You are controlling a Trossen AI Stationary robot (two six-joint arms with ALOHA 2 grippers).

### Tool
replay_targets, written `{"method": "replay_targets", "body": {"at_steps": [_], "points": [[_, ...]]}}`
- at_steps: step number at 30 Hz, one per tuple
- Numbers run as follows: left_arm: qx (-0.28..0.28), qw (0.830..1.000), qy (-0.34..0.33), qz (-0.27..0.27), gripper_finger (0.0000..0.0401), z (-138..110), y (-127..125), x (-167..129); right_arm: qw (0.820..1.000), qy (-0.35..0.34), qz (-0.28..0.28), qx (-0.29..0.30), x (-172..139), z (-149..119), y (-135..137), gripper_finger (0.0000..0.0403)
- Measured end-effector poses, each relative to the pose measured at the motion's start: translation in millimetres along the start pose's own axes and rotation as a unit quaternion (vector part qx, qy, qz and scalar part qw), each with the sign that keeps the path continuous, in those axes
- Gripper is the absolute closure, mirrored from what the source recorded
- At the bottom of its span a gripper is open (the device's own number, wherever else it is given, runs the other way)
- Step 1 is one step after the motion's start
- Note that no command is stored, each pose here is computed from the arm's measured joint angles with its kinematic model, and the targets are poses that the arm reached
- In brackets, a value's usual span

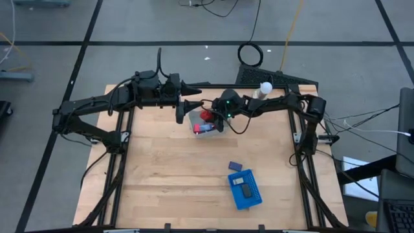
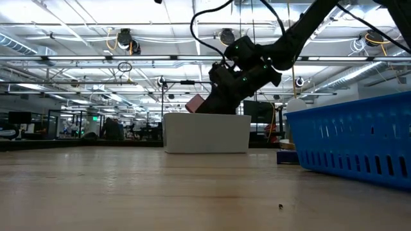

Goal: Pick & Place Office items
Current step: Put the red charger adapter into the gray bin, then put the dark blue timer into the blue bin

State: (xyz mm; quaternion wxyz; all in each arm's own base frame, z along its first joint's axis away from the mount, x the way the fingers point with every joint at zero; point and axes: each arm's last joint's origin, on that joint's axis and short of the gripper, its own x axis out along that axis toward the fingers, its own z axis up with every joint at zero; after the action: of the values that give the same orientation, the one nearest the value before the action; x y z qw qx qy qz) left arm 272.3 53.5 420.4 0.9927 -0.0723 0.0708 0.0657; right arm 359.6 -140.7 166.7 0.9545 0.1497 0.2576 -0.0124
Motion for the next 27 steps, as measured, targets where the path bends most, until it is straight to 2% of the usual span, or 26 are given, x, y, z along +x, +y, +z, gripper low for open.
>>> {"method": "replay_targets", "body": {"at_steps": [6, 12, 16, 21, 27], "points": [[-0.005, 1.000, 0.000, 0.000, 0.0157, 0.0, -0.1, 0.0, 1.000, -0.001, -0.003, 0.001, 0.2, -0.5, -2.2, 0.0282], [-0.009, 1.000, 0.000, 0.000, 0.0157, 0.0, -0.1, 0.0, 1.000, -0.004, -0.003, 0.011, 0.0, 0.3, -2.0, 0.0185], [-0.015, 1.000, 0.000, 0.000, 0.0157, -0.1, -0.1, 0.0, 1.000, -0.009, -0.002, 0.020, 0.5, 1.3, -0.7, 0.0147], [-0.018, 1.000, 0.000, 0.000, 0.0157, -0.1, -0.1, 0.0, 0.999, -0.036, 0.007, 0.016, -4.5, 11.4, 7.7, 0.0137], [-0.022, 1.000, 0.003, 0.000, 0.0157, -0.6, 0.1, 0.1, 0.998, -0.064, 0.017, -0.011, -21.9, 29.0, 22.6, 0.0151]]}}
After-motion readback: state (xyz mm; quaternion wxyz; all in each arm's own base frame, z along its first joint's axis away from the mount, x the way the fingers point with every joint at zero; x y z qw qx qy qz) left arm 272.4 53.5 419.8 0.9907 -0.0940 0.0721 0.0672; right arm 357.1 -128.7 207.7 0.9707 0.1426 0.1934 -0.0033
